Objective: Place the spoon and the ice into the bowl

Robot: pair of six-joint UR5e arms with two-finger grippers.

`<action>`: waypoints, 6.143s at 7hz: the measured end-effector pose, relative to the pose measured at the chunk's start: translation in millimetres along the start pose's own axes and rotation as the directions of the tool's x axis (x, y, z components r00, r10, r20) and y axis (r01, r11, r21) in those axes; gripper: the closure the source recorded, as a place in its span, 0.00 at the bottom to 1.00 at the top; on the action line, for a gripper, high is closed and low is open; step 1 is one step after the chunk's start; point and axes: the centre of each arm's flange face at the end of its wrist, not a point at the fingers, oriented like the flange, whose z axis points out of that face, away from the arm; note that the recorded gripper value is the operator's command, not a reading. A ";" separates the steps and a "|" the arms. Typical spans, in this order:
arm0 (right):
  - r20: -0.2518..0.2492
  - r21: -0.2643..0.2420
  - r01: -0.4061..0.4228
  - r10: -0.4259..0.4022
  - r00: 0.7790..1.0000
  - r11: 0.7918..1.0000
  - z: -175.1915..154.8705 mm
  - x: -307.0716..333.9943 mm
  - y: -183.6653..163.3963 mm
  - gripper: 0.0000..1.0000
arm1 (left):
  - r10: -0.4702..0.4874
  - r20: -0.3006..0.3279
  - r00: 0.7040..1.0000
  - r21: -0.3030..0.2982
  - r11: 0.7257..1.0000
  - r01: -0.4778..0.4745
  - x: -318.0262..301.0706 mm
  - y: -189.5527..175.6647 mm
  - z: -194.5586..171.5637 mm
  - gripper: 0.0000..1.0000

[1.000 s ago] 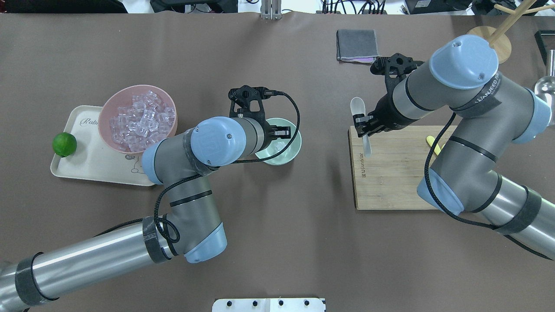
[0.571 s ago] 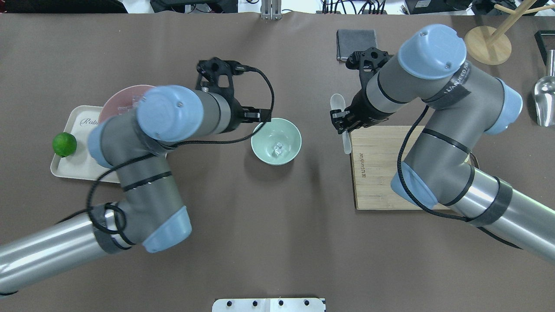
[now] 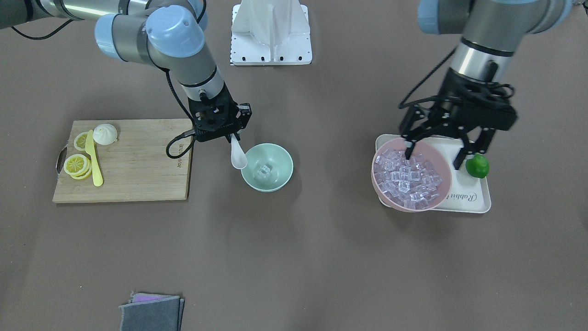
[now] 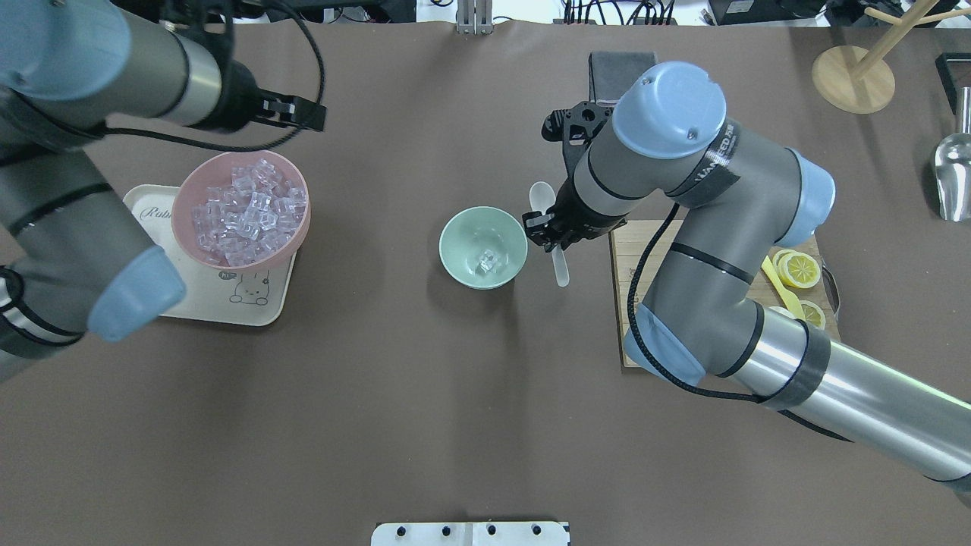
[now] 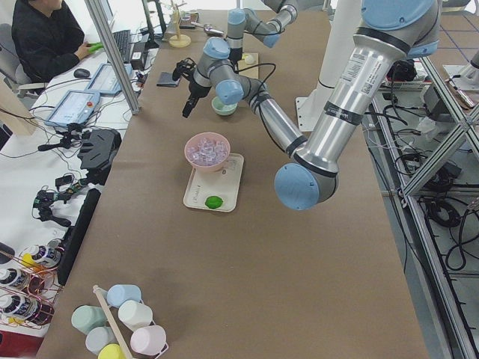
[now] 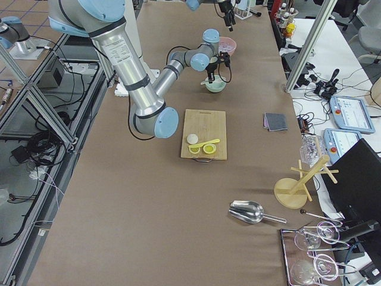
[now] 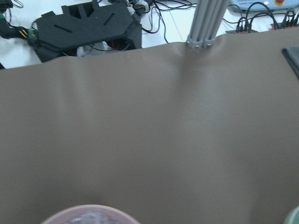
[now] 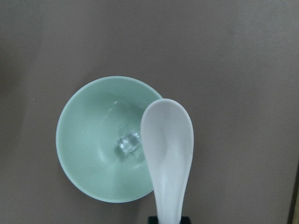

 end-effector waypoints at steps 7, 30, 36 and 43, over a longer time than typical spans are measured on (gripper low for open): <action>-0.057 0.006 0.009 -0.008 0.998 1.000 41.3 -45.2 -24.3 0.00 | 0.036 0.155 0.987 -0.009 0.999 -0.035 -173.9 3.6 -35.5 0.02; -0.155 -0.113 -0.161 0.143 0.978 0.980 -136.6 657.9 84.6 0.00 | -0.244 0.108 0.964 -0.226 0.938 0.263 -423.1 188.3 -81.3 0.02; -0.158 -0.058 -0.236 0.225 0.961 0.970 -183.6 663.3 160.2 0.00 | -0.253 0.088 0.963 -0.231 0.936 0.267 -417.6 190.7 -82.4 0.02; -0.151 -0.073 -0.249 0.236 0.960 0.966 -181.5 665.0 164.4 0.00 | -0.257 0.091 0.962 -0.247 0.930 0.272 -418.0 202.1 -77.5 0.02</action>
